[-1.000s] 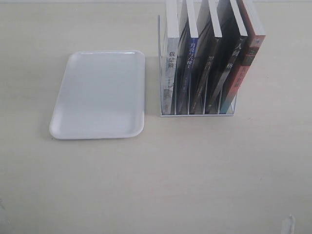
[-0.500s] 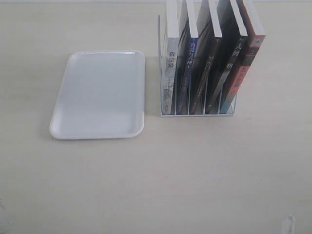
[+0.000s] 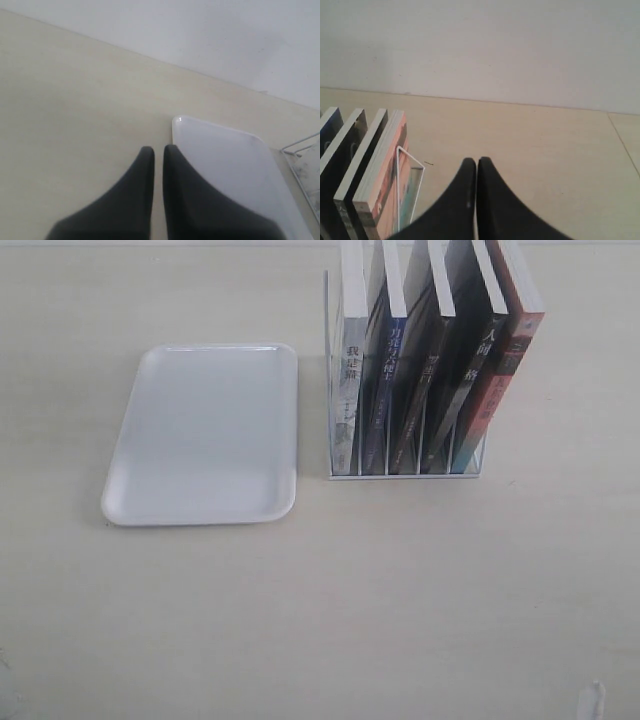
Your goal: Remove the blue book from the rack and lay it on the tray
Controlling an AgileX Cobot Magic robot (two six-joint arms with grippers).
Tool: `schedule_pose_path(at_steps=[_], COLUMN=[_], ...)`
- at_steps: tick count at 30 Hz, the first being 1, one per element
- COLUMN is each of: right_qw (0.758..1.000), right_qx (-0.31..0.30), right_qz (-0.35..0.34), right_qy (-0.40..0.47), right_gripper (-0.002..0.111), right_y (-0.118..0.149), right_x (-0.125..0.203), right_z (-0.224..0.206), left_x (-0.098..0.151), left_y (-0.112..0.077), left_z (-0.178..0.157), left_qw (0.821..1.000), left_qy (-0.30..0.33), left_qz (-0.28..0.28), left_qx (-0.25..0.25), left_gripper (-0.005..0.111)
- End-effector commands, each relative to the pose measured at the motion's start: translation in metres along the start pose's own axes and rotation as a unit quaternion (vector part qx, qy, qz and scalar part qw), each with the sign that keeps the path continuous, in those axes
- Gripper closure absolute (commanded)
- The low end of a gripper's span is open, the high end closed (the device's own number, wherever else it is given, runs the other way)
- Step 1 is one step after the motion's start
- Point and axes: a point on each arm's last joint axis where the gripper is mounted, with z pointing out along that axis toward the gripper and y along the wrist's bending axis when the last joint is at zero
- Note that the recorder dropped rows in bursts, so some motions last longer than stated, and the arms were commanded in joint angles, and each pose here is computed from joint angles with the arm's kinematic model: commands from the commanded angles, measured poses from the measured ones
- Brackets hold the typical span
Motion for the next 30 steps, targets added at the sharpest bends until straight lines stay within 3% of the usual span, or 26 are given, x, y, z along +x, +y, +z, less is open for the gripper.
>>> schedule_pose_path(at_steps=[1, 7, 12, 21, 25, 27, 30], right_qw=[1.0, 0.992, 0.985, 0.962, 0.954, 0.951, 0.963], right_qx=[-0.012, -0.077, -0.149, -0.267, -0.301, -0.306, -0.263], right_qz=[0.014, 0.094, 0.056, 0.049, -0.009, -0.049, -0.054], right_qy=[-0.023, 0.018, 0.06, 0.014, 0.005, 0.004, 0.009], right_gripper=[0.108, 0.108, 0.108, 0.108, 0.108, 0.108, 0.108], right_y=[0.002, 0.014, 0.027, 0.047, 0.062, 0.069, 0.066], right_x=[-0.01, -0.008, -0.003, -0.014, -0.014, -0.021, -0.041], right_z=[0.014, 0.034, 0.055, 0.049, 0.044, 0.037, 0.025], left_x=[0.0, 0.0, 0.0, 0.0, 0.0, 0.0, 0.0], left_y=[0.0, 0.0, 0.0, 0.0, 0.0, 0.0, 0.0], left_z=[0.0, 0.0, 0.0, 0.0, 0.0, 0.0, 0.0], left_qw=[1.0, 1.0, 1.0, 1.0, 1.0, 1.0, 1.0], left_qy=[-0.006, -0.006, -0.006, -0.006, -0.006, -0.006, -0.006], left_qz=[-0.002, -0.002, -0.002, -0.002, -0.002, -0.002, -0.002], left_qx=[0.004, 0.004, 0.004, 0.004, 0.004, 0.004, 0.004], left_gripper=[0.101, 0.101, 0.101, 0.101, 0.101, 0.101, 0.101])
